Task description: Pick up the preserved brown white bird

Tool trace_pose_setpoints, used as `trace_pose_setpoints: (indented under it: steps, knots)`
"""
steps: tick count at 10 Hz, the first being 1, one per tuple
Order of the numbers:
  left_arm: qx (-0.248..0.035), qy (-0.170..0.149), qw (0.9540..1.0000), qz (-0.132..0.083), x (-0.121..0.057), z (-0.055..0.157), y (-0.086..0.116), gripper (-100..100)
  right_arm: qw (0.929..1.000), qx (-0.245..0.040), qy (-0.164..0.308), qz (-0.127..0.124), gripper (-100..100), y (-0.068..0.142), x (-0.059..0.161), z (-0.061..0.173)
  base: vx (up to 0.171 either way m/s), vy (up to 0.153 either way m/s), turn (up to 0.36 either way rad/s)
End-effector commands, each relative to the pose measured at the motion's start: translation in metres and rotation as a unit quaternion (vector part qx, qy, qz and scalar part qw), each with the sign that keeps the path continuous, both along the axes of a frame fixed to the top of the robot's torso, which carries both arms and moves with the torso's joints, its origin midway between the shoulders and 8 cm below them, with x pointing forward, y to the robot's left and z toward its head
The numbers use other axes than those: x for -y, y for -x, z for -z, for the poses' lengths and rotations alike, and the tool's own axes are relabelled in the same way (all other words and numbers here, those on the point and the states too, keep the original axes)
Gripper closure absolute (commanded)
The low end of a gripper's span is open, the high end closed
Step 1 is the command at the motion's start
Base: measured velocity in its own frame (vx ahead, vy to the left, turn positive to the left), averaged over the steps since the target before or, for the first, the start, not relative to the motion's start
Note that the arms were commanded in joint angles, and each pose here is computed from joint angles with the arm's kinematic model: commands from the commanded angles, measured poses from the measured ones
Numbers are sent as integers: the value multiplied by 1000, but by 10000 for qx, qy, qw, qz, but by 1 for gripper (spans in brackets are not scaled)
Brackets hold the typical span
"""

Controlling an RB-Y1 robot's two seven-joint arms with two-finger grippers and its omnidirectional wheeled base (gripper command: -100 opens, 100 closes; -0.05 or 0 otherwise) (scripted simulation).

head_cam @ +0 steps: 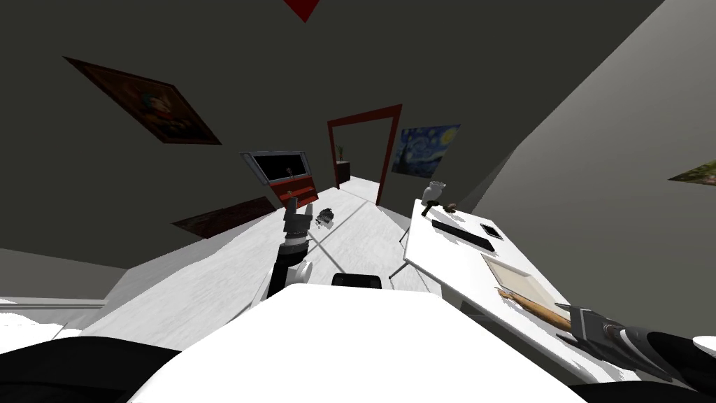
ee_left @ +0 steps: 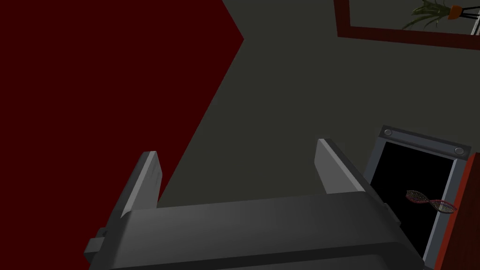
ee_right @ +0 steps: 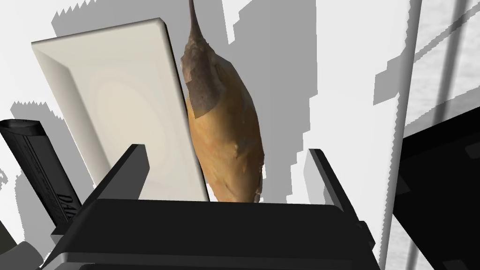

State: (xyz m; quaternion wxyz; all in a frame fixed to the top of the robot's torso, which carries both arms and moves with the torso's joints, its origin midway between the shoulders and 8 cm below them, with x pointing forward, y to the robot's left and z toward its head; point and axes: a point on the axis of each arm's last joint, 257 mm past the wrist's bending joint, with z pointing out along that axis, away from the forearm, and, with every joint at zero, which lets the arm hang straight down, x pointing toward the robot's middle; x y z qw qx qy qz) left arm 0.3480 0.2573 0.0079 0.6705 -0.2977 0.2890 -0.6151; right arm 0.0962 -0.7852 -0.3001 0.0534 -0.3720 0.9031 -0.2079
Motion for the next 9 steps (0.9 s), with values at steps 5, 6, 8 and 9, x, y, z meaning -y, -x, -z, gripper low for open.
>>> trace_pose_setpoints:
  steps: [5,6,8,9]
  knots:
    - [0,0,10000,0,0,0,0,0,10000,1,-8,65,100,9,-1,16,12,-23,35]
    - [0,0,10000,0,0,0,0,0,10000,-11,-15,59,100,10,-2,16,0,0,0]
    - [0,0,10000,0,0,0,0,0,10000,-10,-10,55,100,10,-2,16,0,0,0]
    - [0,0,10000,0,0,0,0,0,10000,-10,-9,55,0,10,-2,16,0,0,0]
